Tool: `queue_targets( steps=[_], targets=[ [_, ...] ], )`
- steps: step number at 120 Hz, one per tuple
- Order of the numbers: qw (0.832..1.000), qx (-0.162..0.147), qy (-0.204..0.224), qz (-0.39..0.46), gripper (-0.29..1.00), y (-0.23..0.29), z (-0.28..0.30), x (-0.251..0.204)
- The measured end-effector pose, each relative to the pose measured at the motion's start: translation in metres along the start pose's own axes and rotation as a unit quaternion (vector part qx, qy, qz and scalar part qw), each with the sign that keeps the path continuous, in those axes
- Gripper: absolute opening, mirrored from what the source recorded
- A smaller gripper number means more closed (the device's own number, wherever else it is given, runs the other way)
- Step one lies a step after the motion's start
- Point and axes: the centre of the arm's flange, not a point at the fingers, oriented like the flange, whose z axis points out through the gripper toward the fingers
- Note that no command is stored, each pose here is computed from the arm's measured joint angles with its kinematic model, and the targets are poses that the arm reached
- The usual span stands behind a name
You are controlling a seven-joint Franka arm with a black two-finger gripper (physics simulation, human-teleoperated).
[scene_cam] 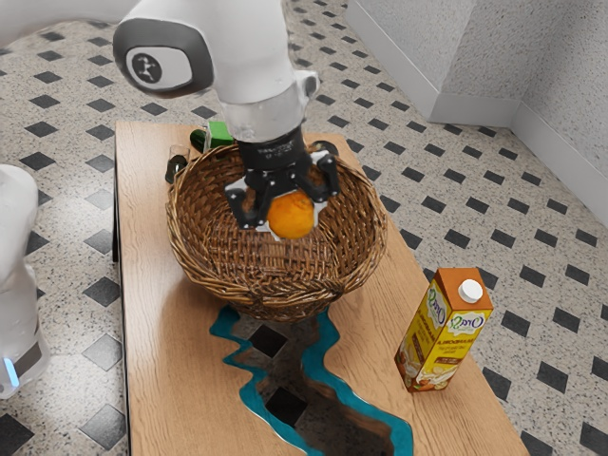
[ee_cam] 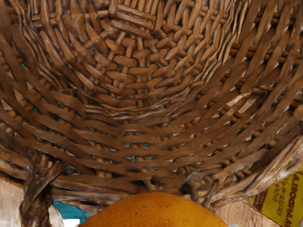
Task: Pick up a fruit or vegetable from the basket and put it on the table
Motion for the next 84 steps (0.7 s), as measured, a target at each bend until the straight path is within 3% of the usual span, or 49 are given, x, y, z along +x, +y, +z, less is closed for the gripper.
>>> queue_targets(
  steps=[9,14,23,36,43,69,76,84],
  targets=[
    [0.997,-0.047,0.011,0.068,0.32,-0.025,-0.039,-0.062],
    [0.993,-0.058,0.011,0.099,0.32,-0.03,-0.048,-0.098],
    [0.989,-0.044,0.001,0.144,0.33,-0.025,-0.035,-0.149],
    [0.987,-0.022,-0.003,0.161,0.33,-0.018,-0.011,-0.17],
    [0.987,-0.017,0.002,0.158,0.45,-0.013,-0.002,-0.168],
    [0.997,0.011,0.039,0.07,0.65,0.058,0.046,-0.09],
    [0.999,0.021,0.039,0.006,0.67,0.117,0.053,-0.03],
    [0.99,0.023,0.061,-0.122,0.68,0.181,0.026,0.092]
  ],
)
